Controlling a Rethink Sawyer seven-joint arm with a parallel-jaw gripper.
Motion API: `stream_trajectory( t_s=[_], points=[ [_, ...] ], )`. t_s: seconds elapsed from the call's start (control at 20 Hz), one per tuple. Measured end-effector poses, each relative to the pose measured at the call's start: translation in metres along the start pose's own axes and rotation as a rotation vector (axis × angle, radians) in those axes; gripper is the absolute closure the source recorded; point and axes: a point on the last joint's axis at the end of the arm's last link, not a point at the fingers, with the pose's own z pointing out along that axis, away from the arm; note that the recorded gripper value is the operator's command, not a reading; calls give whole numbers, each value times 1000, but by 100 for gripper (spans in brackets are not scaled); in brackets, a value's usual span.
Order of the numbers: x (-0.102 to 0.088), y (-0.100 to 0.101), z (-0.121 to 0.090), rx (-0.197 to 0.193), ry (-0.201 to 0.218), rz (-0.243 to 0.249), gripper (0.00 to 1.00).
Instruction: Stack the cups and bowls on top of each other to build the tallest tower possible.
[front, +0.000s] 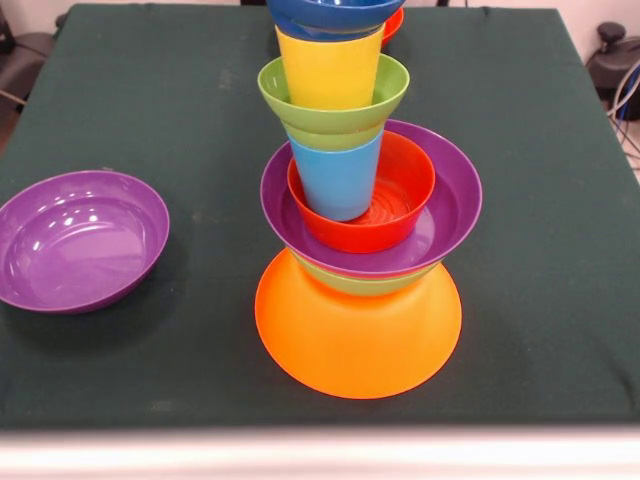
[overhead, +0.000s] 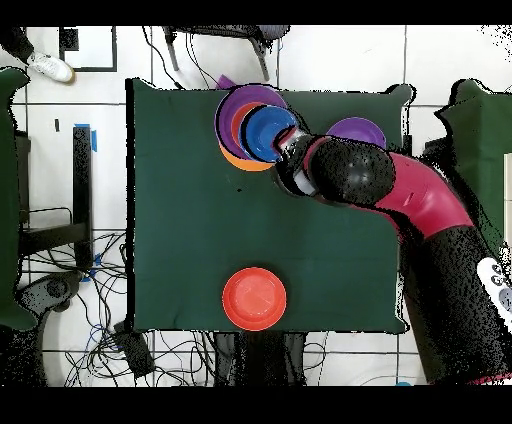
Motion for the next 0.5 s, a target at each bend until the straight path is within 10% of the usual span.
stream_trajectory(
  t_s=[0.2,0.25,0.5],
  points=[
    [-1,0,-1,-4,0,0,100],
    [-2,0,-2,-7,0,1,0],
    [-5,-1,-5,-16,-1,6,0]
  ],
)
